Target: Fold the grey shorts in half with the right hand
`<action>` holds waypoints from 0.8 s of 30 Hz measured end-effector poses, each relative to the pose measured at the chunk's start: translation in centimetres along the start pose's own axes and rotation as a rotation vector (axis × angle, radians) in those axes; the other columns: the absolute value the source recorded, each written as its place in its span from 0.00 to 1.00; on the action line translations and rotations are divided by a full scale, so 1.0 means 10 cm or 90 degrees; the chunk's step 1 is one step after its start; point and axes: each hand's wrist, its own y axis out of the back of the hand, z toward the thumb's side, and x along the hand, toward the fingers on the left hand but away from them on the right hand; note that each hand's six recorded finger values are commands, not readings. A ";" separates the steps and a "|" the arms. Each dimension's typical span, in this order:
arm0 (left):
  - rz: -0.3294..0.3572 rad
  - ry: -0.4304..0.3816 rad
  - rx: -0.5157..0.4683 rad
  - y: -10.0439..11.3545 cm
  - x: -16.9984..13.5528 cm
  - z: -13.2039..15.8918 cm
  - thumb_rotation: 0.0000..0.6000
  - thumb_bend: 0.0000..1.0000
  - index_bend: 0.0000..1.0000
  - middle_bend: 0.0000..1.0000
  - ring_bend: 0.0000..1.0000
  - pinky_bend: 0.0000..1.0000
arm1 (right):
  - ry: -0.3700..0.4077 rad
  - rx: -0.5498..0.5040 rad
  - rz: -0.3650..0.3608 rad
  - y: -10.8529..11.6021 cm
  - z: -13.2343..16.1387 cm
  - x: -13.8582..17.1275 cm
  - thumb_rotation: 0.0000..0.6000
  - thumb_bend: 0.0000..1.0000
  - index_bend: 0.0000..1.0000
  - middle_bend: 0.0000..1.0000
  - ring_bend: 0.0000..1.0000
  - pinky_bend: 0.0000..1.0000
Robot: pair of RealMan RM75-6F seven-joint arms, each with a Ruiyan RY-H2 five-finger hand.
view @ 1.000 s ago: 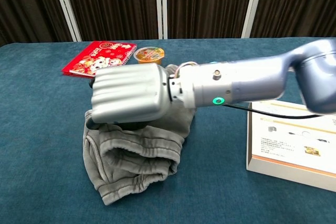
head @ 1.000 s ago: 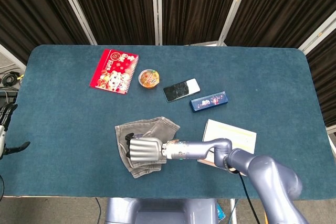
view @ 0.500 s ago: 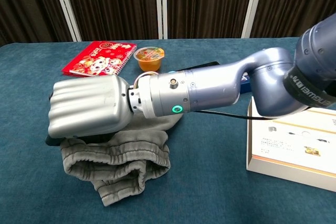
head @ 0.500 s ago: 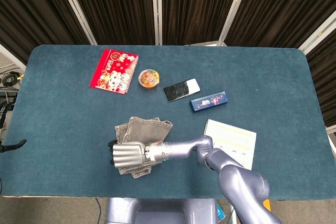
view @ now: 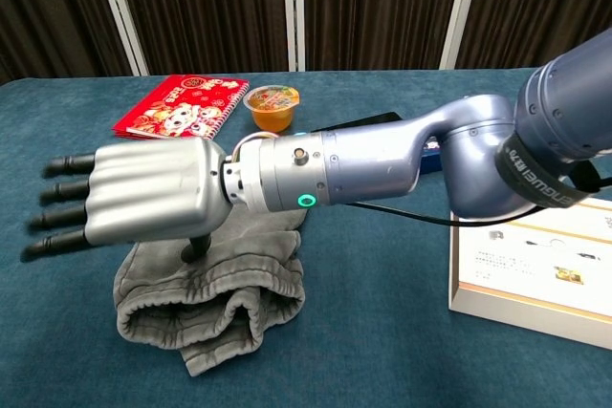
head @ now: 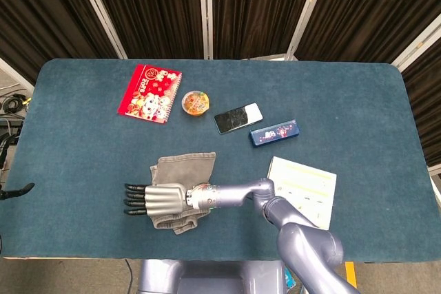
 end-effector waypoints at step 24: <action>0.015 -0.049 -0.002 0.04 -0.14 0.19 1.00 0.00 0.00 0.00 0.00 0.00 | -0.325 -0.025 0.037 0.25 -0.84 2.28 1.00 0.00 0.00 0.00 0.00 0.00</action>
